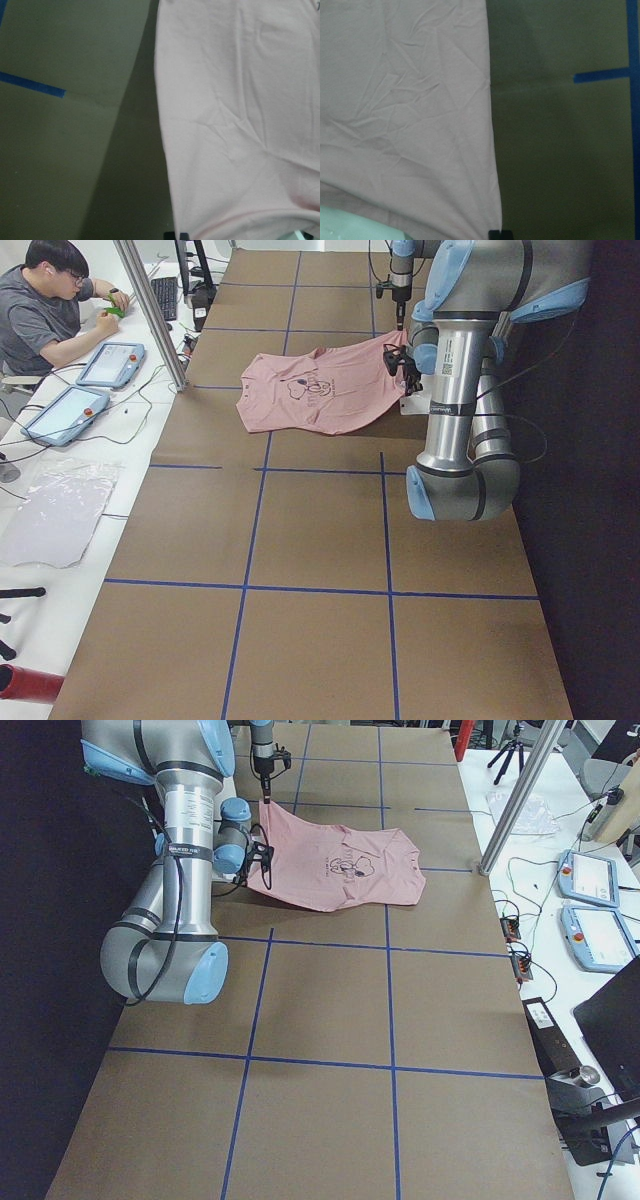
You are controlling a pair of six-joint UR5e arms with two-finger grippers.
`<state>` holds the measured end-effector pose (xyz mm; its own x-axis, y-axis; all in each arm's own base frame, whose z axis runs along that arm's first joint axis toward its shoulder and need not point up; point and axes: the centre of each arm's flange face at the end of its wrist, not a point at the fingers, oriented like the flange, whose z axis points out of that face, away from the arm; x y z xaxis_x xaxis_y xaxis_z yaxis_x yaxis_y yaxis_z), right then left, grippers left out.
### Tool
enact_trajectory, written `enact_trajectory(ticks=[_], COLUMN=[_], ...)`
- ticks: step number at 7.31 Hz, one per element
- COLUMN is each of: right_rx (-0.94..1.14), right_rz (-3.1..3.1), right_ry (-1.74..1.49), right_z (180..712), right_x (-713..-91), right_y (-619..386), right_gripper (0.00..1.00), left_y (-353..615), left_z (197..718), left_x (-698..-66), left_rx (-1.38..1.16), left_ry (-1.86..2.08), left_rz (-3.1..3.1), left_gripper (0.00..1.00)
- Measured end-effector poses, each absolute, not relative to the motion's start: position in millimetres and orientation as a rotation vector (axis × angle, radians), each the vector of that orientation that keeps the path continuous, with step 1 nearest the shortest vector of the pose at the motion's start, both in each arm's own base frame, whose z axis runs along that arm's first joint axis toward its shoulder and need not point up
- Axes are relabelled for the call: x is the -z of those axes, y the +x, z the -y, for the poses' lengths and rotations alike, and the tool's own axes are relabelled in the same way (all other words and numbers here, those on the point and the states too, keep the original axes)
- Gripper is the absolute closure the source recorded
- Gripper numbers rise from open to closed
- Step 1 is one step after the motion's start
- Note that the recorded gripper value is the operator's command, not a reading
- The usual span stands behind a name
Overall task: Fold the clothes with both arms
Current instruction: 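Lift the hem and fold it up toward the collar with both grippers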
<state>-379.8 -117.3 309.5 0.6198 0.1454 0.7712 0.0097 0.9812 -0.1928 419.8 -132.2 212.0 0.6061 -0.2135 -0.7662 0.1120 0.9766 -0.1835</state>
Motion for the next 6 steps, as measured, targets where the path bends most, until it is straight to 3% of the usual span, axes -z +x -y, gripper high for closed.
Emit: enact_trajectory(ticks=[3, 6], right_rx=[-0.123, -0.137], right_rz=[0.940, 0.997], right_ry=[-0.176, 0.060], right_z=[131.8, 230.3], right_x=[-293.1, -280.6], right_y=[-362.1, -353.2], right_gripper=[1.00, 1.00], left_y=[401.5, 387.3], left_z=[125.0, 198.8], left_x=[-202.4, -205.4], left_rx=[0.112, 0.109], left_ry=[-0.110, 0.054], left_rz=[-0.899, -0.888], left_gripper=[1.00, 1.00])
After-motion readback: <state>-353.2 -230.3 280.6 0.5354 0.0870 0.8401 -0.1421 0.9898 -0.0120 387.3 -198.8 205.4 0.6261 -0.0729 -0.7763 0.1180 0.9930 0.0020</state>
